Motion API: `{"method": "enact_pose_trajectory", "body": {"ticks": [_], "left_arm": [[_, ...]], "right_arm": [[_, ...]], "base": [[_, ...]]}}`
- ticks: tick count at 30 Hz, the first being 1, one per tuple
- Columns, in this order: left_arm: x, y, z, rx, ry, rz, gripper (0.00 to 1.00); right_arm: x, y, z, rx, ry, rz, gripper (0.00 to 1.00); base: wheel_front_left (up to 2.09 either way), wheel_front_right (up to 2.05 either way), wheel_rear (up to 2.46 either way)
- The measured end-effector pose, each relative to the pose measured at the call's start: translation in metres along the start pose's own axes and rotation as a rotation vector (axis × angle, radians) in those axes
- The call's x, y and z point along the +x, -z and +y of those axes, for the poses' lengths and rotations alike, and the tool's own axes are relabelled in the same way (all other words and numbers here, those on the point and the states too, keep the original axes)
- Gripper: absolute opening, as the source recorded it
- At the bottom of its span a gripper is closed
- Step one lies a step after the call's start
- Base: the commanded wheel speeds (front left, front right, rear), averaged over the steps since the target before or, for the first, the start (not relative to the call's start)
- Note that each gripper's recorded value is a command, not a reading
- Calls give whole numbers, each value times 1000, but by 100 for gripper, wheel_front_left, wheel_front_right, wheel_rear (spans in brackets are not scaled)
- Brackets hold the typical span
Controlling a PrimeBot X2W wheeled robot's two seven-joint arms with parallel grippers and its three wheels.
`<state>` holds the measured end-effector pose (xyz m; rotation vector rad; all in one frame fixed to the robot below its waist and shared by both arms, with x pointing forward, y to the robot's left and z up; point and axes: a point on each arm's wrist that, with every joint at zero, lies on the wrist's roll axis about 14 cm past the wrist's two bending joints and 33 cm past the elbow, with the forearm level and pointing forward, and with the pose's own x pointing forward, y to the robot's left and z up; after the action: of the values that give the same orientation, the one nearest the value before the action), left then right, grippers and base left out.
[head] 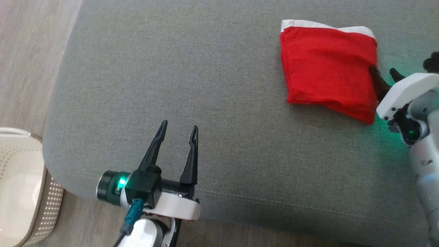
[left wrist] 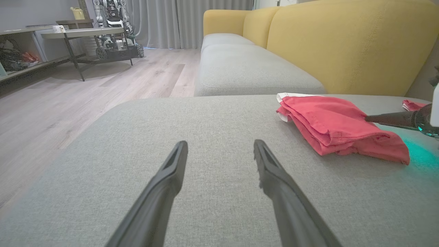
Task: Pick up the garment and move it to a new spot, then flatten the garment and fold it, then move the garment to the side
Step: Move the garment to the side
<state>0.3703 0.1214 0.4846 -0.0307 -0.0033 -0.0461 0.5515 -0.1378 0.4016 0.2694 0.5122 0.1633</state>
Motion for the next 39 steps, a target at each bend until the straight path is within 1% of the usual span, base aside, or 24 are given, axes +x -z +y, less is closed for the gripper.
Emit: {"method": "enact_pose_trajectory", "body": {"ticks": [1, 2, 3, 4, 5, 8, 12, 14, 18, 24, 28, 33, 36, 39], "left_arm": [[2, -1, 1, 3, -3, -2, 100], [3, -1, 3, 5, -5, -5, 100], [5, -1, 4, 7, -7, -5, 100], [5, 1, 6, 5, -15, 3, 100], [5, 3, 7, 6, -19, 6, 100], [7, 3, 8, 8, -20, 6, 100], [10, 0, 4, 8, -12, -7, 100], [11, -2, 1, 5, -1, -13, 100], [14, -5, -9, -11, 26, -24, 100], [21, -8, -29, -32, 88, -39, 100], [26, -7, -40, -47, 121, -40, 100], [33, 1, -48, -60, 143, -21, 100], [35, 6, -52, -67, 162, -10, 100], [37, 8, -54, -69, 166, -6, 100]], "right_arm": [[3, 1, -2, -2, 3, 14, 84], [5, 4, -4, -4, 5, 34, 69], [7, 7, -3, -2, 2, 51, 49], [10, 17, 0, 3, -7, 95, 21], [12, 20, 3, -1, -16, 108, 0], [13, 19, 6, -5, -31, 114, 0], [7, 7, -2, -42, -27, 78, 0], [1, -2, -10, -86, -16, 57, 0], [-15, -23, -43, -139, 46, 16, 0], [-47, -60, -101, -209, 177, -41, 0], [-62, -81, -129, -238, 243, -69, 0], [-78, -93, -163, -281, 328, -72, 0], [-88, -111, -182, -317, 385, -109, 0], [-95, -126, -192, -349, 423, -137, 0]], "base": [[0, 0, 0], [0, 0, 0], [0, 0, 0], [0, 0, 0], [0, 0, 0], [0, 0, 0], [0, 0, 0], [0, 0, 0], [0, 0, 0], [0, 0, 0], [0, 0, 0], [0, 0, 0], [0, 0, 0], [0, 0, 0]]}}
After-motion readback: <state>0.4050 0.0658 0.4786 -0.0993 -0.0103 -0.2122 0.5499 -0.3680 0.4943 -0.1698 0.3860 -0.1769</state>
